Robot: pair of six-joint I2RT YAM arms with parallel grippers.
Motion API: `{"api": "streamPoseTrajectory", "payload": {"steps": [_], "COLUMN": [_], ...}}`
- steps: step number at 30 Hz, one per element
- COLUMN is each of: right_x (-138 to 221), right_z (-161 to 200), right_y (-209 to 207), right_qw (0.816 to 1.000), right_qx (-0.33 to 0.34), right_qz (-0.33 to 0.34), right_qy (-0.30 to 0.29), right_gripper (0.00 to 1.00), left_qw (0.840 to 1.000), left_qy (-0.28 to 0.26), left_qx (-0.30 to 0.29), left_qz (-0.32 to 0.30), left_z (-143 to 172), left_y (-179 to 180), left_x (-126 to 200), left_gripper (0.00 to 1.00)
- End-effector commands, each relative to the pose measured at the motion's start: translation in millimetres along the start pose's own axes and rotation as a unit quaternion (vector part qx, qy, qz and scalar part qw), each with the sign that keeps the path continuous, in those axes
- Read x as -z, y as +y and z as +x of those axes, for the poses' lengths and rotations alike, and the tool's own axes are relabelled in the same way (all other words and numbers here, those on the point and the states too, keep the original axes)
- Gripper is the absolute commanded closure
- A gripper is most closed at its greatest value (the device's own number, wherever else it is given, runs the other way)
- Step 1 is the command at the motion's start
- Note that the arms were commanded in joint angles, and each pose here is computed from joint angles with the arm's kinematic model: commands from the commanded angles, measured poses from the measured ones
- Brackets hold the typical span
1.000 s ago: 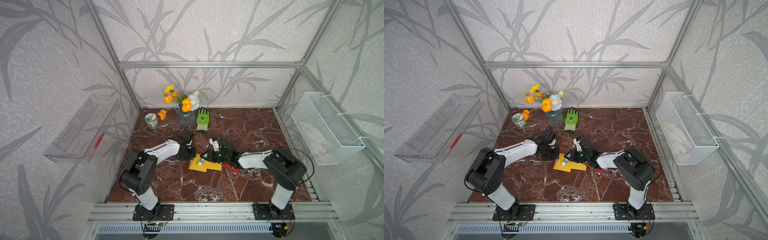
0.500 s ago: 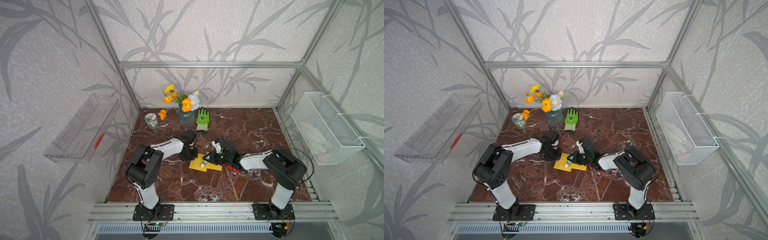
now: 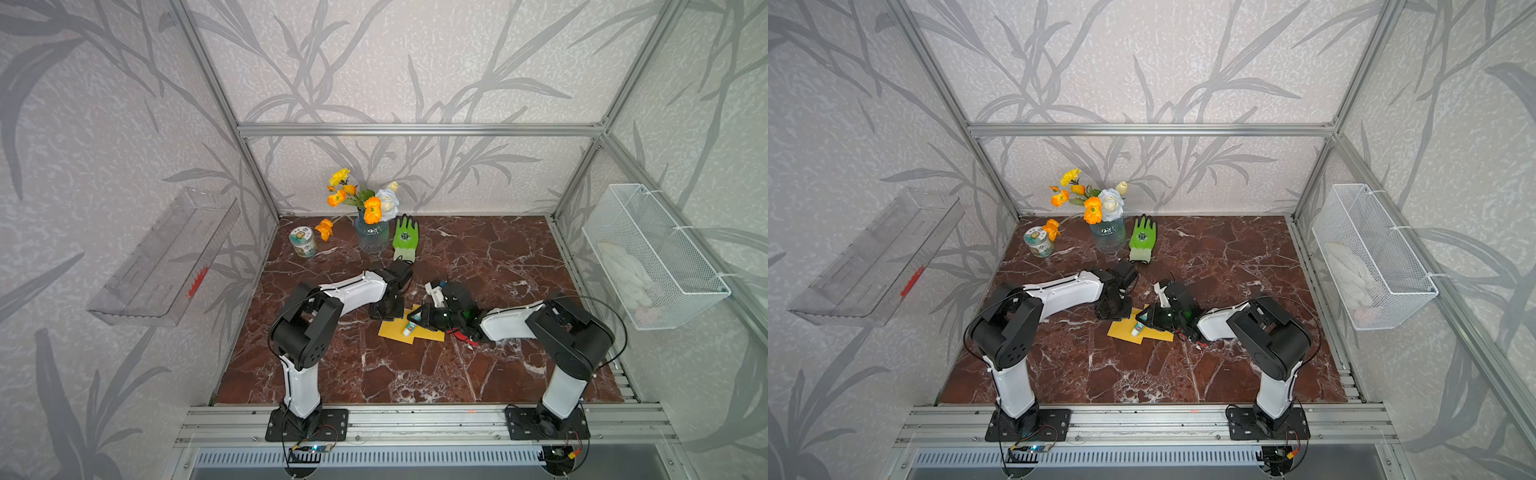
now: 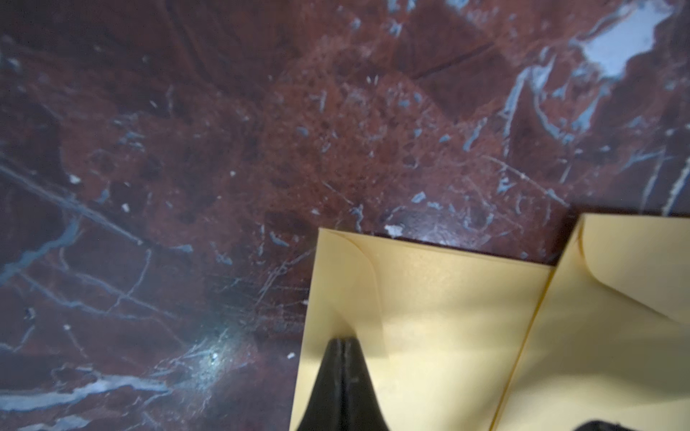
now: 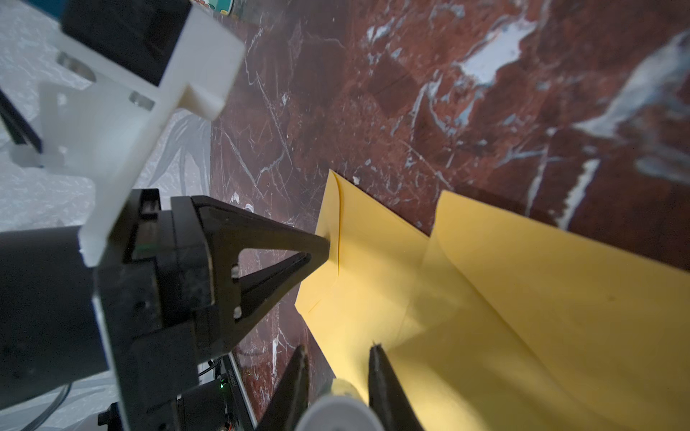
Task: Seal the envelope with a glue stick
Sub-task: Close the envelope at the center of the board.
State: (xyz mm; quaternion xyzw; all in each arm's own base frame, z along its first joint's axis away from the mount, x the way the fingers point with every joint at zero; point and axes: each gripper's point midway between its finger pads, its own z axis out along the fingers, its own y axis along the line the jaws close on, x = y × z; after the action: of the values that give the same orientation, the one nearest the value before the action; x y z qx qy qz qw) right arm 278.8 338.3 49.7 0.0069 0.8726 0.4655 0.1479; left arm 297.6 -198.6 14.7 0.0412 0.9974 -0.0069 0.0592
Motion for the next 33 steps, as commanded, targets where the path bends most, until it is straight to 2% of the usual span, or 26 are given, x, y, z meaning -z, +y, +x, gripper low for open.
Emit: {"api": "streamPoseTrajectory", "payload": {"steps": [1, 4, 12, 17, 23, 28, 33], "right_x": [10, 13, 17, 18, 18, 18, 18], "right_z": [-7, -8, -8, -8, -10, -10, -9], "right_y": [11, 9, 7, 8, 11, 10, 11], "right_qw": [1.000, 1.000, 1.000, 1.000, 1.000, 1.000, 1.000], "right_qx": [0.009, 0.010, 0.007, 0.010, 0.013, 0.015, 0.014], "right_qz": [-0.014, -0.011, -0.009, -0.010, -0.010, -0.008, -0.010], "right_qy": [-0.018, -0.022, -0.023, -0.025, -0.025, -0.023, -0.022], "right_gripper": [1.00, 1.00, 1.00, 1.00, 1.00, 1.00, 1.00], "left_qw": [0.993, 0.988, 0.989, 0.991, 0.997, 0.997, 0.997], "left_qy": [0.061, 0.063, 0.069, 0.064, 0.017, -0.029, -0.043], "left_qx": [-0.018, -0.020, 0.028, 0.037, 0.048, 0.048, 0.052], "left_qz": [-0.099, -0.137, -0.128, -0.114, -0.064, -0.053, -0.036], "left_z": [32, 37, 46, 43, 22, 2, -4], "left_y": [35, 56, 85, 88, 72, 69, 64], "left_x": [-32, -31, -32, -27, 7, 44, 54], "left_gripper": [0.98, 0.98, 0.98, 0.98, 0.97, 0.95, 0.92]}}
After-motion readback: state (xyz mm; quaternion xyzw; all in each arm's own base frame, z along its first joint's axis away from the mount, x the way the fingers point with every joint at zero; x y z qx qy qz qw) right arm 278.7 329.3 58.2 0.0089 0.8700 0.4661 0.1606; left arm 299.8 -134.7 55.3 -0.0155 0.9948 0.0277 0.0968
